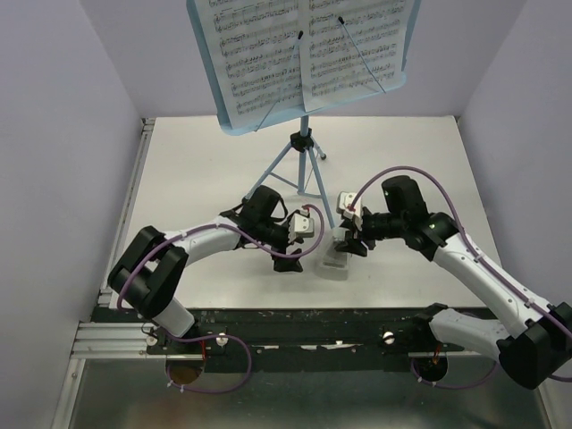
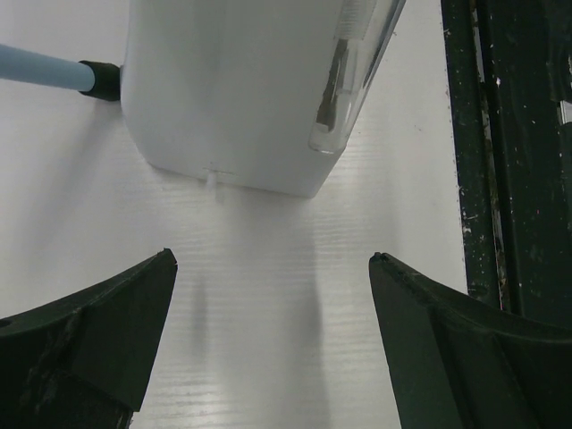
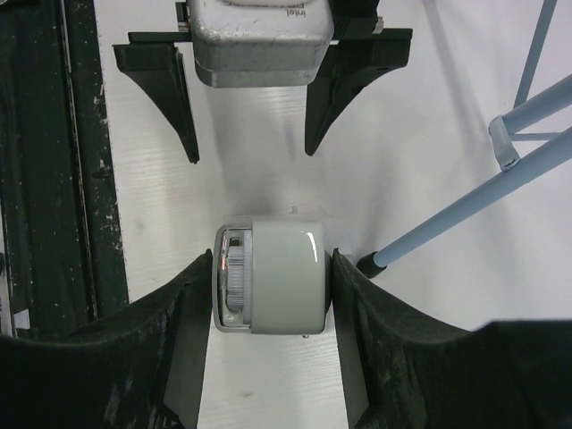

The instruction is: Pack up the instrument practice props

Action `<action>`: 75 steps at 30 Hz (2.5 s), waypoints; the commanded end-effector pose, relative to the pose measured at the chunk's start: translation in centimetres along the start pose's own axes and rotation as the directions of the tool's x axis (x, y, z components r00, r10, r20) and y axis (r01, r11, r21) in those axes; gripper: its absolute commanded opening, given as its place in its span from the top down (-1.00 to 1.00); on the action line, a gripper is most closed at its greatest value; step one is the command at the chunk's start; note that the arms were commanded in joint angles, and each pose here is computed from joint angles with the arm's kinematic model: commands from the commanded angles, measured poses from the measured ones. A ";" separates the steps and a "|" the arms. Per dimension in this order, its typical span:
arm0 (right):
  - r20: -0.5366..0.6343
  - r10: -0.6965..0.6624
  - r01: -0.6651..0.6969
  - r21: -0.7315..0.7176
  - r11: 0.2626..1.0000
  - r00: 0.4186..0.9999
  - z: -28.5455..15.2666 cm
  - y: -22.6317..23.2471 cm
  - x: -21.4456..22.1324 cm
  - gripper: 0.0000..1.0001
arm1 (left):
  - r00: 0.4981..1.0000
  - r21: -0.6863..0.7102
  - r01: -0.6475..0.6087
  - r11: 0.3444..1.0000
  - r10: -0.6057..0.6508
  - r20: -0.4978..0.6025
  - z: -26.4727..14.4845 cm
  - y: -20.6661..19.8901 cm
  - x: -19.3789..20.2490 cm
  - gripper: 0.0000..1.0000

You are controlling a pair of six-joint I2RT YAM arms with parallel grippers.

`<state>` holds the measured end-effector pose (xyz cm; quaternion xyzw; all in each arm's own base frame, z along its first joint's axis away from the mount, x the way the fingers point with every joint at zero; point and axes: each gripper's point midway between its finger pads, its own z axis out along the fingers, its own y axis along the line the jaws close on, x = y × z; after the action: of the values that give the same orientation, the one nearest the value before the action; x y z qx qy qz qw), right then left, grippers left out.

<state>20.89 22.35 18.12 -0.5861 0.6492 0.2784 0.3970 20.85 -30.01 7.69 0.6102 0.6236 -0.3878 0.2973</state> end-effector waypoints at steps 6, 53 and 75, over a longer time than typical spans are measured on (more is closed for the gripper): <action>-0.034 0.060 -0.058 0.065 0.996 0.998 -0.3 0.1 2.0 0.99 | 0.997 -0.001 0.018 1.000 -0.018 0.076 3.5 -0.5 -1.3 -0.98; -0.056 0.101 -0.100 0.028 0.995 0.993 -0.2 0.4 2.0 0.99 | 0.995 -0.004 0.056 0.998 -0.056 0.081 6.1 0.5 0.3 -0.62; -0.250 -0.133 0.078 -0.218 0.973 0.959 -4.3 4.3 4.0 0.99 | 0.990 -0.186 0.138 0.973 -0.132 0.043 -2.9 2.4 -1.6 -0.98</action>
<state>17.49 19.69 17.82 -0.6522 0.6321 0.2673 0.3218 23.66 -30.10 9.88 0.5353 0.6786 -0.3687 0.3420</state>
